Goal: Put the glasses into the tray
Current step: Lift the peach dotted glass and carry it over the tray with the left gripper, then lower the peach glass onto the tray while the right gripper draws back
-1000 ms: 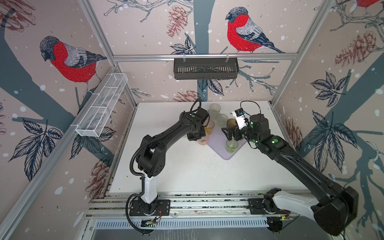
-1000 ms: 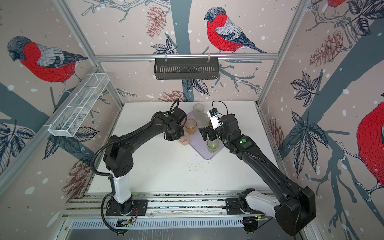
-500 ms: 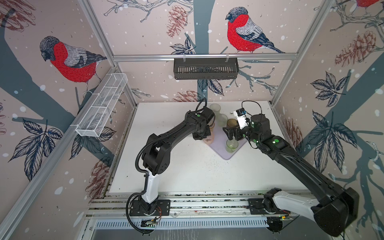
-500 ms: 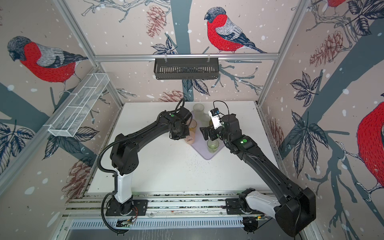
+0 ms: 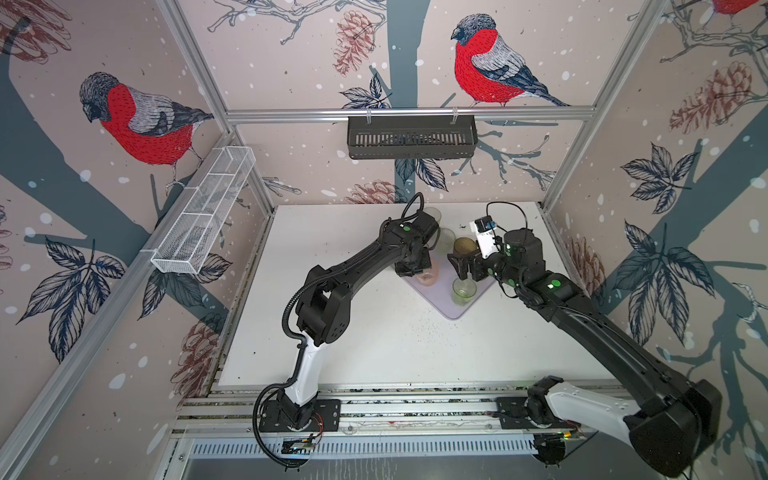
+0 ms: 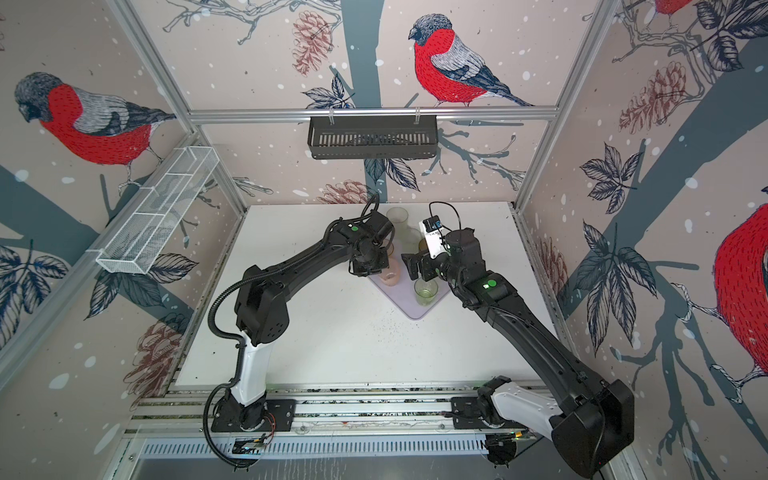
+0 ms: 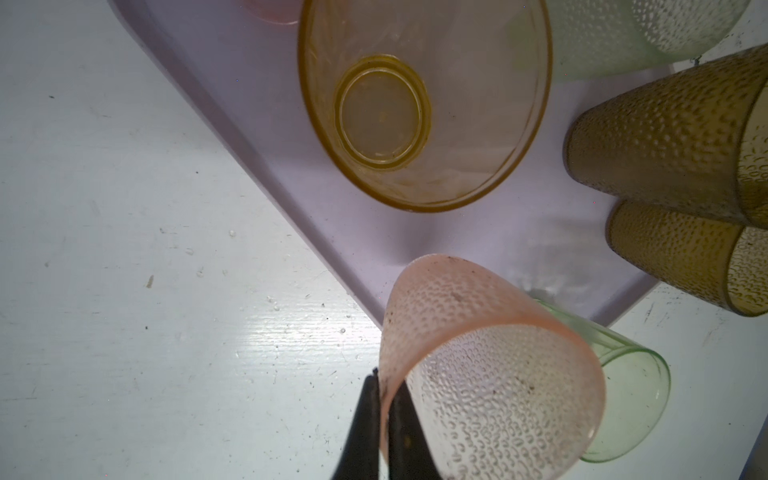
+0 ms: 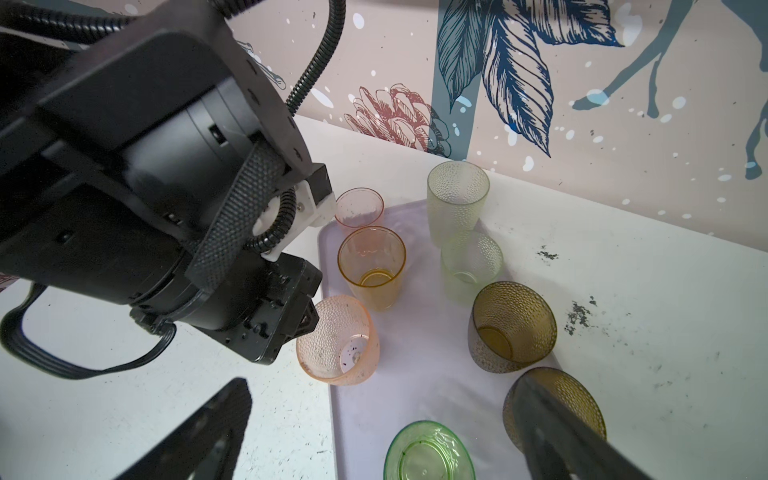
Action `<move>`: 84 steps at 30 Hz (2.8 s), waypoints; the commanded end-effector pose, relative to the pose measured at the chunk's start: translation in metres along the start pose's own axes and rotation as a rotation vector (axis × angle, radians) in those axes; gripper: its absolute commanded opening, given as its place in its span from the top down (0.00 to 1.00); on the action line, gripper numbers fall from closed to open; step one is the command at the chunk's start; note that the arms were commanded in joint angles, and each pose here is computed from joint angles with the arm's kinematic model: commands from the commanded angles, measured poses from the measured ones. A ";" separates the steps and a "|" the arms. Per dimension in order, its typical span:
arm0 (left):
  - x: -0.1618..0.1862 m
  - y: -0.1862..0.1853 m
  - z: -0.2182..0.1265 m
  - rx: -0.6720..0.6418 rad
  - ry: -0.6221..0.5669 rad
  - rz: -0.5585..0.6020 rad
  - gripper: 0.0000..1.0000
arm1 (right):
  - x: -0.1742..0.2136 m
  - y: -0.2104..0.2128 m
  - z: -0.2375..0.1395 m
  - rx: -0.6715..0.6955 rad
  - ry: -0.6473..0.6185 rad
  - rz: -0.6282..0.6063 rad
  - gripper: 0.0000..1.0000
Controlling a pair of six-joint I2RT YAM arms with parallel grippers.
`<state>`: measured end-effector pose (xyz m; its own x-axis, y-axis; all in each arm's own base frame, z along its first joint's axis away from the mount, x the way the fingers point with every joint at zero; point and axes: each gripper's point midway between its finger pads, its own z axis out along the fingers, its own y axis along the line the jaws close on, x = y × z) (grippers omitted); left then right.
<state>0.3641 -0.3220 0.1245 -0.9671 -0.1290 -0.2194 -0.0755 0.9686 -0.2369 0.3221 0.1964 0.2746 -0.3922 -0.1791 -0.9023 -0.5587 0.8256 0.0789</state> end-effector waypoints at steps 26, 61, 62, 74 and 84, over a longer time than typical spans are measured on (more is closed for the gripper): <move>0.000 -0.025 0.014 0.002 0.014 0.032 1.00 | -0.001 -0.049 -0.014 0.189 -0.028 0.085 0.00; 0.002 -0.027 0.036 -0.039 0.047 0.053 1.00 | 0.002 -0.056 -0.017 0.238 -0.030 0.096 0.00; 0.002 -0.027 0.036 -0.038 0.047 0.053 1.00 | 0.002 -0.056 -0.017 0.237 -0.029 0.096 0.00; 0.001 -0.031 0.041 -0.030 0.056 0.052 1.00 | 0.003 -0.056 -0.018 0.241 -0.032 0.095 0.00; 0.003 -0.033 0.043 -0.028 0.061 0.052 1.00 | 0.003 -0.057 -0.018 0.248 -0.034 0.093 0.00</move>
<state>0.3768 -0.3660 0.0906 -0.9818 -0.0660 -0.1779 -0.0262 0.9758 -0.2171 0.3370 0.1402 0.2683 -0.4271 -0.0965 -0.8991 -0.3373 0.9395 0.0593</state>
